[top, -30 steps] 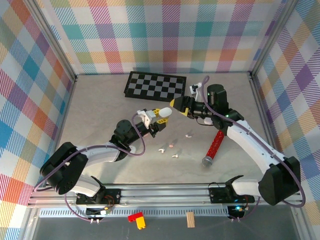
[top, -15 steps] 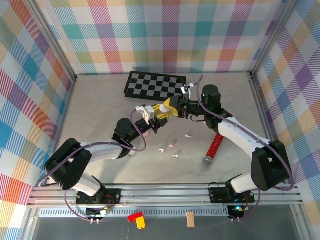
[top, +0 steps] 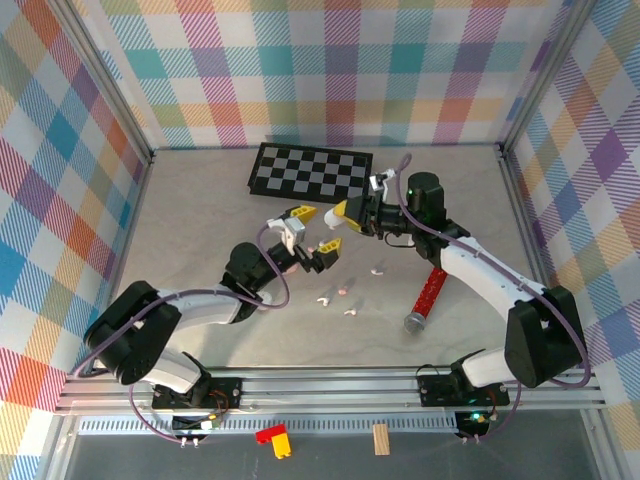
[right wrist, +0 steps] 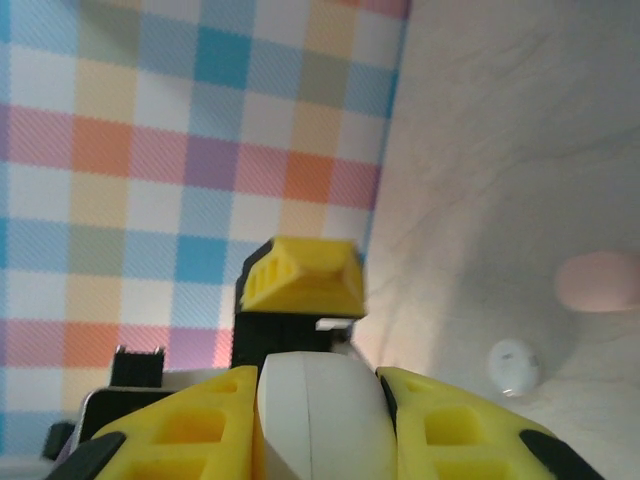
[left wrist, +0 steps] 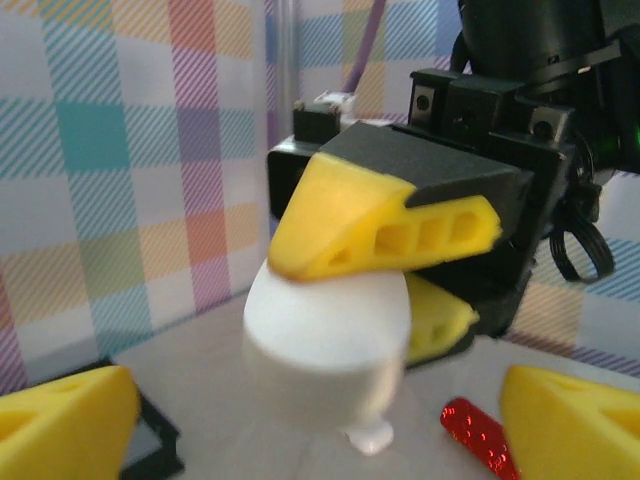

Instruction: Insert wireless bluetooth earbuds into charging case

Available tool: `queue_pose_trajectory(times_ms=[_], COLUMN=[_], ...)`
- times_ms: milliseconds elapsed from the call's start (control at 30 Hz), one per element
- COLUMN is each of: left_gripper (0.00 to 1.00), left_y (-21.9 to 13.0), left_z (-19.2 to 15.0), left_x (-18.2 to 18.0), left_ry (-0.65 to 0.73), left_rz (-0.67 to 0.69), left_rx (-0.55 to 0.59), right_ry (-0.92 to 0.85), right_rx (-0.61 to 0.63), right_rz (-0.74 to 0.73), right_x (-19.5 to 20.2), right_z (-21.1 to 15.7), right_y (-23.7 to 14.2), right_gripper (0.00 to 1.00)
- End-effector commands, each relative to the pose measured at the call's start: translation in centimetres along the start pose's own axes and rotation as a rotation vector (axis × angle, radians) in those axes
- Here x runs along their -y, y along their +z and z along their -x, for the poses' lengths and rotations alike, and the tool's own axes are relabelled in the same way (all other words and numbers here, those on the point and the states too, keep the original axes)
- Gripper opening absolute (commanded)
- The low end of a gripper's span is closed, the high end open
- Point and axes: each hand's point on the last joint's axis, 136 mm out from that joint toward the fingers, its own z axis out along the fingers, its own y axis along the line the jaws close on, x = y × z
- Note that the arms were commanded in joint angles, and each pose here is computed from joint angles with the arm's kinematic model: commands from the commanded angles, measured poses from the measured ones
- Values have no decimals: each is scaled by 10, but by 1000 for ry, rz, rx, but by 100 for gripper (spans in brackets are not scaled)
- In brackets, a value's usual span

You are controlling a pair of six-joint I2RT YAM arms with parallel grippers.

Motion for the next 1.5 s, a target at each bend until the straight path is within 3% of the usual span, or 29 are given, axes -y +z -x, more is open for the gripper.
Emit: queue_pose_trajectory(times_ms=[0, 167, 433, 567, 733, 900, 1233, 1467], left_gripper=[100, 100, 98, 100, 100, 96, 96, 96], left_y=[-18, -39, -63, -67, -71, -79, -105, -112], left_z=[-1, -36, -59, -68, -85, -96, -141, -171], left_x=[-12, -22, -40, -53, -52, -66, -81, -89], left_ry=[-8, -19, 60, 74, 137, 202, 151, 101], left_rz=[77, 148, 233, 302, 251, 288, 282, 258], left_rx=[-39, -352, -712, -809, -911, -1016, -1338, -1490], right_ry=[-78, -80, -70, -10, 39, 79, 10, -68], right_rx=[81, 129, 132, 121, 122, 123, 254, 247], right_rz=[-183, -429, -586, -608, -644, -682, -725, -687], right_x=[46, 115, 176, 206, 235, 257, 233, 195], right_z=[15, 30, 48, 53, 54, 51, 71, 66], right_y=[-8, -10, -5, 1, 4, -1, -40, -52], right_gripper=[22, 20, 19, 19, 19, 22, 68, 76])
